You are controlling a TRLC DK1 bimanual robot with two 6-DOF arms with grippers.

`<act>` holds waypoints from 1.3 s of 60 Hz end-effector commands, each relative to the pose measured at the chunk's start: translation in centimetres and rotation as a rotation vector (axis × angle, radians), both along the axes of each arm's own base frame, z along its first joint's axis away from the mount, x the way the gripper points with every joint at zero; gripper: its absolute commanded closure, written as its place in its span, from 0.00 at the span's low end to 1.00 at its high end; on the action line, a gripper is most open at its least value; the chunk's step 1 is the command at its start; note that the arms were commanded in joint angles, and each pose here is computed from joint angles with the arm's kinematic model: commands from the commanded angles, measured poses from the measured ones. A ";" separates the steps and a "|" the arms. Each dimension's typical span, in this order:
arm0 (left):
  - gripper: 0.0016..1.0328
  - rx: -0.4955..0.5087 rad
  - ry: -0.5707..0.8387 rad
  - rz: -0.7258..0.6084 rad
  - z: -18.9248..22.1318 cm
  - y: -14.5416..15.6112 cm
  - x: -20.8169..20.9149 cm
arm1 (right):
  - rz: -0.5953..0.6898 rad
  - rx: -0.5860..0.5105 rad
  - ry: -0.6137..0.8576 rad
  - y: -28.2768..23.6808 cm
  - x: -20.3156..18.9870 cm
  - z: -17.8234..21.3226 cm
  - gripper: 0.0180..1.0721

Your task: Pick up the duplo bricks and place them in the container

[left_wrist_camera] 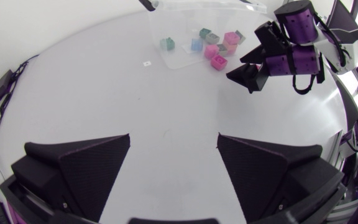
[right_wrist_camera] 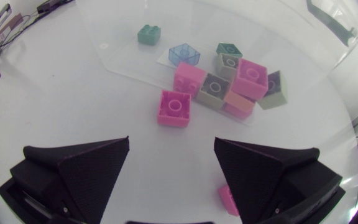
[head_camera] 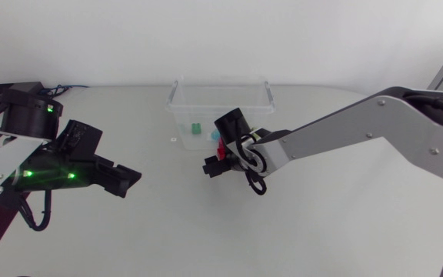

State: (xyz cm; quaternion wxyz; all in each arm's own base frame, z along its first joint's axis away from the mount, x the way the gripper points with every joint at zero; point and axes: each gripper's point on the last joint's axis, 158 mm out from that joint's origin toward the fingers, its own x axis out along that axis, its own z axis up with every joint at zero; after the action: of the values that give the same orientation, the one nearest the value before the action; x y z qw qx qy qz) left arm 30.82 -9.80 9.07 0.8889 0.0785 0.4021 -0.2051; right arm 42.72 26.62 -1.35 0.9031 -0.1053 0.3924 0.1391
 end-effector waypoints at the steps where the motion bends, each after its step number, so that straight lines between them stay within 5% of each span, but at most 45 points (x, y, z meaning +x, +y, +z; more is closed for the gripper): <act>1: 0.05 0.006 0.032 -0.011 -1.5 0.0 -0.3 | -0.011 -0.018 0.025 0.0 0.6 -0.9 0.06; 61: 0.05 0.011 0.059 -0.002 -2.9 0.3 0.4 | -0.091 -0.024 0.056 -0.5 3.0 -1.1 0.07; 78: 0.05 0.005 0.053 -0.002 -2.6 0.3 0.7 | -0.116 -0.039 0.103 -0.5 3.1 -1.1 0.14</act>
State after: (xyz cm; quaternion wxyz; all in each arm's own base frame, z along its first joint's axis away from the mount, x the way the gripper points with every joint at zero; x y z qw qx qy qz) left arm 31.77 -9.56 7.29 0.8834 0.0744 0.4174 -0.1997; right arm 45.40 26.34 -1.84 0.8868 -0.1029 0.4393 0.1002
